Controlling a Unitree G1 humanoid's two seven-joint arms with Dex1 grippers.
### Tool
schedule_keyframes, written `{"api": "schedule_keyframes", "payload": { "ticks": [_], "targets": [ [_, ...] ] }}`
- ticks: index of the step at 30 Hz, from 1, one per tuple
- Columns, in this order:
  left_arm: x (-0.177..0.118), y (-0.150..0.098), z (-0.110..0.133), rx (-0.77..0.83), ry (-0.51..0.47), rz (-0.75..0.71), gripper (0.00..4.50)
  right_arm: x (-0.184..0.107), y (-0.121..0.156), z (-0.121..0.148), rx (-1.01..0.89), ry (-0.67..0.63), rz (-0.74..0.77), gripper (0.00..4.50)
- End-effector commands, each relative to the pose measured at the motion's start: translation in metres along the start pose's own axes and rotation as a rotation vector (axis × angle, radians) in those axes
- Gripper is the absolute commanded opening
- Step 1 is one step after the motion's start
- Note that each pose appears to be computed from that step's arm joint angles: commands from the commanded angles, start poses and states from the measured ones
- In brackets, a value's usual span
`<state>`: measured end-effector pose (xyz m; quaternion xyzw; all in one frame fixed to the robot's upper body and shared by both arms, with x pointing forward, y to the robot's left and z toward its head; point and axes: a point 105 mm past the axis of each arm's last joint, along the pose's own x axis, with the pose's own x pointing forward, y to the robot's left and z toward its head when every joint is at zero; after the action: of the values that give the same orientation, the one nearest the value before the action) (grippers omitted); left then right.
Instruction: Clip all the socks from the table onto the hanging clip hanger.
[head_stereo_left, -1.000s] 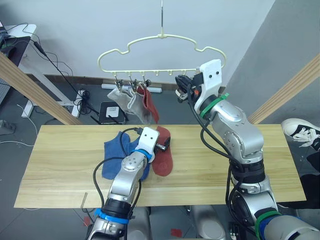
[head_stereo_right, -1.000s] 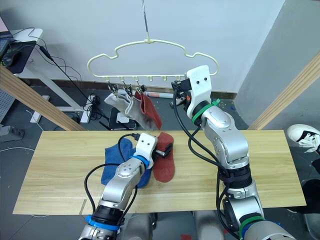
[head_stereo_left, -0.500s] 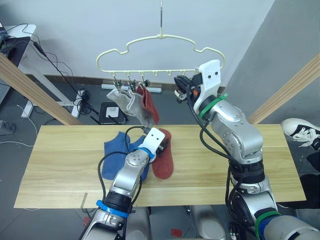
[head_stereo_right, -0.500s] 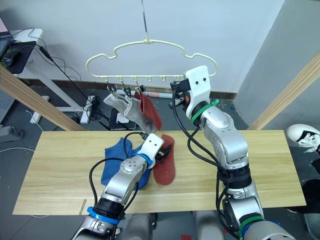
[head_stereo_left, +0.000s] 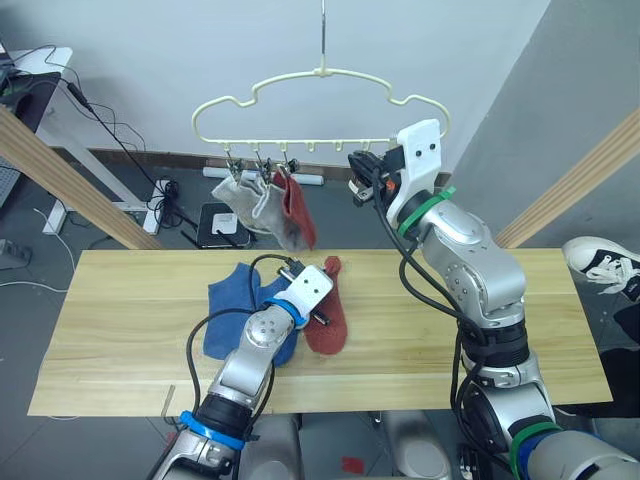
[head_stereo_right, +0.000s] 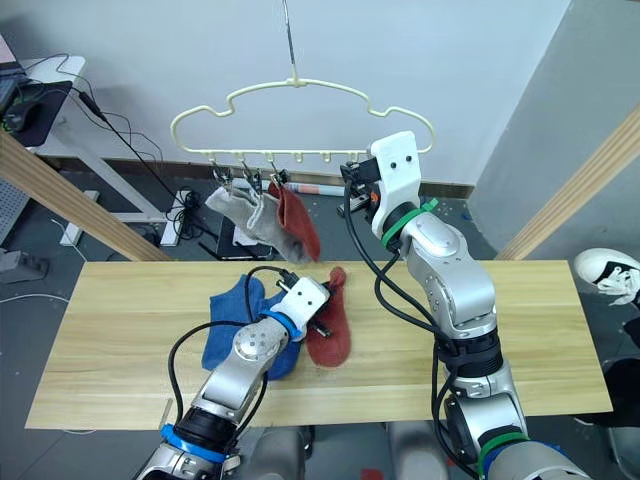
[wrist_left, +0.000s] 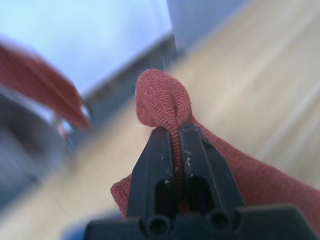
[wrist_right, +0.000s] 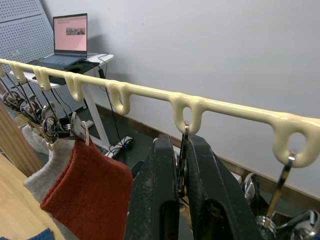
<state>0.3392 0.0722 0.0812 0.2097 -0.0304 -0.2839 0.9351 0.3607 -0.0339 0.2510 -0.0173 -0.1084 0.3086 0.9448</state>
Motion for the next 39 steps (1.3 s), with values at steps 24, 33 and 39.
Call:
{"api": "schedule_keyframes", "payload": {
  "ticks": [24, 33, 39],
  "targets": [
    [0.007, 0.014, 0.083, 0.319, -0.423, 0.096, 0.01, -0.003, 0.012, 0.01, 0.015, -0.034, 0.042, 0.0],
    [0.008, 0.021, 0.09, 0.325, -0.457, 0.119, 0.01, -0.004, 0.012, 0.009, 0.015, -0.024, 0.044, 0.0],
    [0.006, 0.025, 0.095, 0.333, -0.486, 0.142, 0.01, -0.004, 0.012, 0.007, 0.014, -0.018, 0.045, 0.0]
  ]
}}
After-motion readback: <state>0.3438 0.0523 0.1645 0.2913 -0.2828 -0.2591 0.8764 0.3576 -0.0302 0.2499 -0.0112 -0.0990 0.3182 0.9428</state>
